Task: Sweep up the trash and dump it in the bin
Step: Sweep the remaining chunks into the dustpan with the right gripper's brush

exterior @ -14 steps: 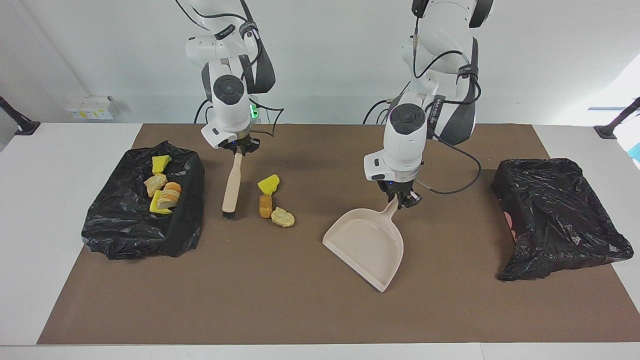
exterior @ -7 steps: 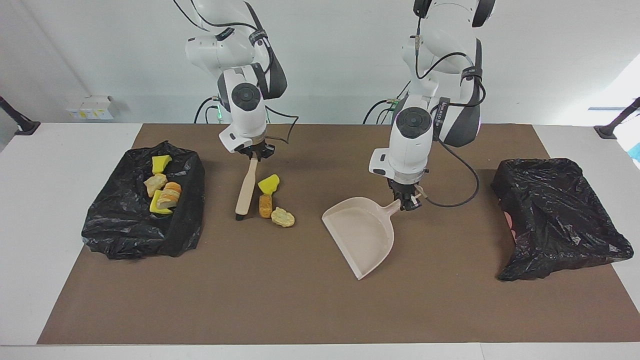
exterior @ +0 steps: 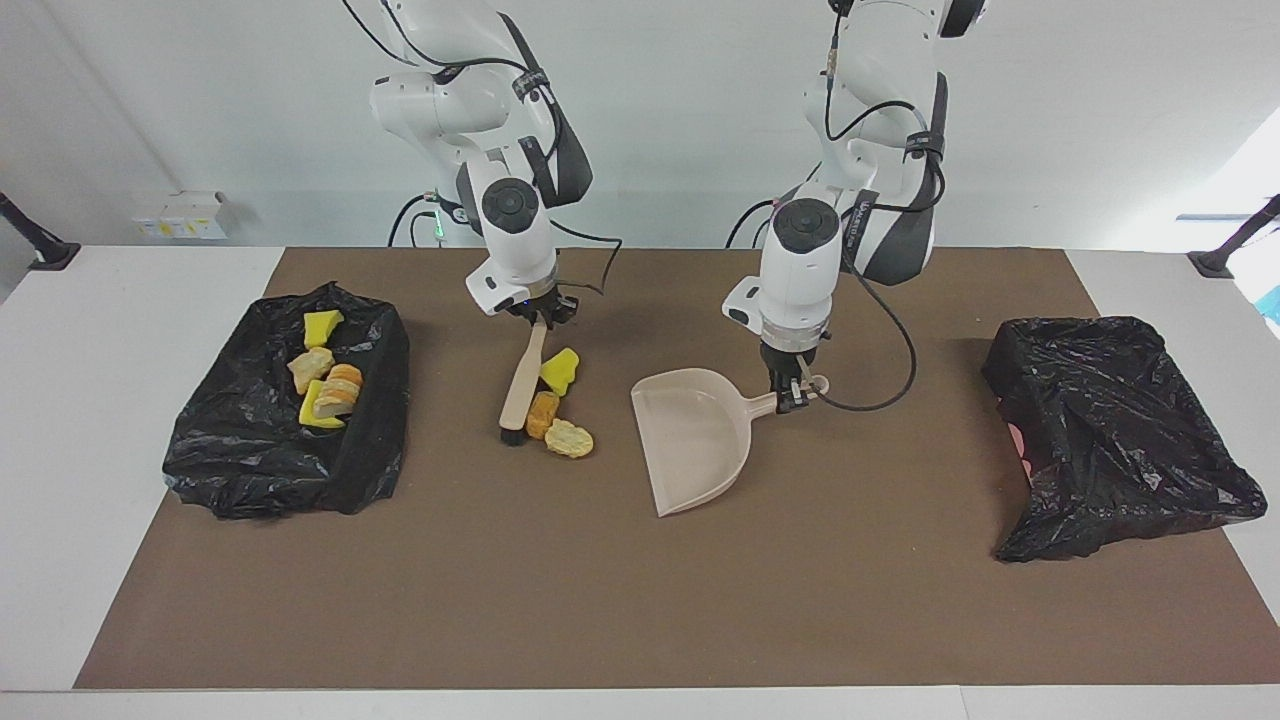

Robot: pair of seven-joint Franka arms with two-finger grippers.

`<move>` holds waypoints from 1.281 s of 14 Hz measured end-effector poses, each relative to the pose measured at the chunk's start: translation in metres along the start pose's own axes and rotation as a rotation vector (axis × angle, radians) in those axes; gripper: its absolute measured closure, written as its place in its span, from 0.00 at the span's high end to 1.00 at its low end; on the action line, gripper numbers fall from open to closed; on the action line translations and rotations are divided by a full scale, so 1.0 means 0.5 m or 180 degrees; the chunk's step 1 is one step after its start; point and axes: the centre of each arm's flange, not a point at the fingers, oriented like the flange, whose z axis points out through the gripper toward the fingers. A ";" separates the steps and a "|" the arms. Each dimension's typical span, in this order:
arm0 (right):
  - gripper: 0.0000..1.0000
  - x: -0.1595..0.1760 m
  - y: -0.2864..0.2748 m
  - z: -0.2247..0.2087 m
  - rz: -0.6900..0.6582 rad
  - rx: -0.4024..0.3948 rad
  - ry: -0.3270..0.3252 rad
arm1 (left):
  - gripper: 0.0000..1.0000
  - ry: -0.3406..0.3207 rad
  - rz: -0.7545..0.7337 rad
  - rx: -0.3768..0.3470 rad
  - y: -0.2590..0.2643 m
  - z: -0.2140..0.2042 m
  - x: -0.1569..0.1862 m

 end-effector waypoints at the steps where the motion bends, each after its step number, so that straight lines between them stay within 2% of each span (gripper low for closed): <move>1: 0.27 -0.001 -0.024 -0.002 -0.0028 0.0032 -0.0005 | 0.31 0.0009 0.0049 0.0004 0.021 0.005 0.008; 6: 0.27 0.007 -0.133 -0.030 0.0079 0.0611 -0.0270 | 0.31 0.0035 0.0174 0.0026 0.069 0.006 0.030; 9: 0.27 -0.018 -0.192 -0.066 0.0001 0.0775 -0.0406 | 0.31 0.0071 0.0200 0.0075 0.070 0.010 0.030; 12: 0.27 -0.022 -0.189 -0.171 -0.0088 0.0772 -0.0522 | 0.31 0.0141 0.0233 0.0158 0.075 0.023 0.032; 14: 0.27 -0.015 -0.132 -0.244 -0.0162 0.0759 -0.0510 | 0.31 0.0158 0.0239 0.0179 0.077 0.024 0.029; 15: 0.27 -0.007 -0.099 -0.261 -0.0300 0.0702 -0.0448 | 0.31 0.0159 0.0238 0.0181 0.077 0.025 0.028; 18: 0.27 0.035 -0.032 -0.251 -0.0868 0.0261 -0.0183 | 0.31 0.0157 0.0222 0.0177 0.075 0.027 0.024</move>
